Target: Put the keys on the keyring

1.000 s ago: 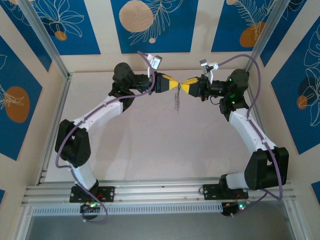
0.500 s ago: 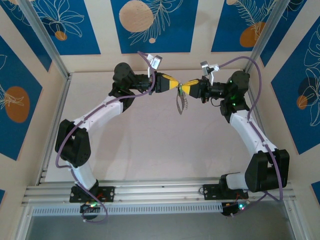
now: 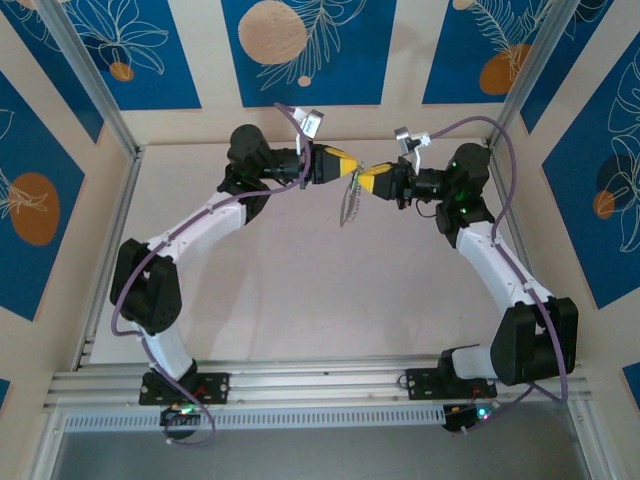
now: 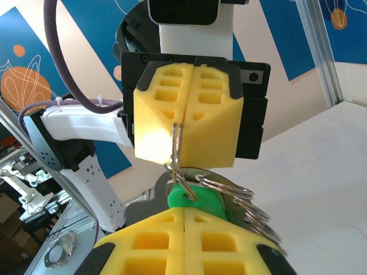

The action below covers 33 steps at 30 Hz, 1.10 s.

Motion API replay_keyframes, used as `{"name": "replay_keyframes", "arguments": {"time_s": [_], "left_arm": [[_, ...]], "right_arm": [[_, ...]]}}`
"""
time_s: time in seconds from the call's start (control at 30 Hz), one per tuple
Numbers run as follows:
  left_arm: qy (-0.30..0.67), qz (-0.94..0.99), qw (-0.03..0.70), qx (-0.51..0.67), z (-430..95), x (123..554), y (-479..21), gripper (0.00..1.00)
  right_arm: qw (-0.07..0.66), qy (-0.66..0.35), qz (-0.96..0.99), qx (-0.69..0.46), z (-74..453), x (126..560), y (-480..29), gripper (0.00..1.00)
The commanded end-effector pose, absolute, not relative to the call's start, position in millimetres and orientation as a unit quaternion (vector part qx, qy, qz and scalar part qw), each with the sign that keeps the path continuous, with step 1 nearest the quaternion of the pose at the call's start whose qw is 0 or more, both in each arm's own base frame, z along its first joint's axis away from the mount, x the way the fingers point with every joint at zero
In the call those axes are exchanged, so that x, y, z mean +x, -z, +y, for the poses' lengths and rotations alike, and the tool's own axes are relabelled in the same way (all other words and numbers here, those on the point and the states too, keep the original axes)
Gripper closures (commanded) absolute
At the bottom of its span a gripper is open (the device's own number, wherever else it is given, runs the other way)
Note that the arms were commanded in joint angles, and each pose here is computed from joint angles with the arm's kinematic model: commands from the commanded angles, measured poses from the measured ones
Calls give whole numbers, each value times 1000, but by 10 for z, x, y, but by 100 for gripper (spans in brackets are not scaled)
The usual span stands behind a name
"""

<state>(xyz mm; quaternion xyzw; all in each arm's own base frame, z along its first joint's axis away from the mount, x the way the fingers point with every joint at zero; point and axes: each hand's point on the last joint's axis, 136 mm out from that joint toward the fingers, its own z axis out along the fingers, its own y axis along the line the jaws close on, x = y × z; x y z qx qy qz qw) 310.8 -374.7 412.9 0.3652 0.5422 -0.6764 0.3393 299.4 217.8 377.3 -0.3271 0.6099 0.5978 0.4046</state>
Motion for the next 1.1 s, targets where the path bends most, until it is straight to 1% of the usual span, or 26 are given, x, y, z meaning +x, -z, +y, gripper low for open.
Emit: {"name": "replay_keyframes", "arguments": {"time_s": [0.0,0.13,0.17,0.23,0.27,0.4,0.57,0.67,0.77,1.07], "left_arm": [[666,522,377,378,-3696,3001,-4349,100],[658,527,389,371,-3690,3031,-4347,100],[657,531,390,367,-3691,3042,-4342,100],[650,537,397,362,-3684,3073,-4325,100],[647,540,401,359,-3680,3087,-4321,100],[639,547,415,347,-3661,3130,-4315,100],[634,554,423,334,-3648,3164,-4297,100],[630,559,429,326,-3637,3186,-4279,100],[628,562,432,322,-3639,3191,-4262,100],[626,566,432,317,-3668,3196,-4236,100]], "right_arm": [[391,-594,631,-310,2232,3079,-3585,100],[403,-570,662,-273,2178,3179,-3469,100],[408,-560,674,-258,2154,3206,-3431,95],[417,-543,687,-242,2113,3218,-3372,92],[422,-535,694,-234,2087,3210,-3344,88],[457,-494,714,-192,1951,3226,-3305,66],[514,-436,726,-132,1740,3273,-3344,52],[540,-413,724,-120,1685,3273,-3409,47],[557,-395,721,-121,1702,3276,-3455,46],[578,-372,708,-160,1953,3271,-3592,45]]}}
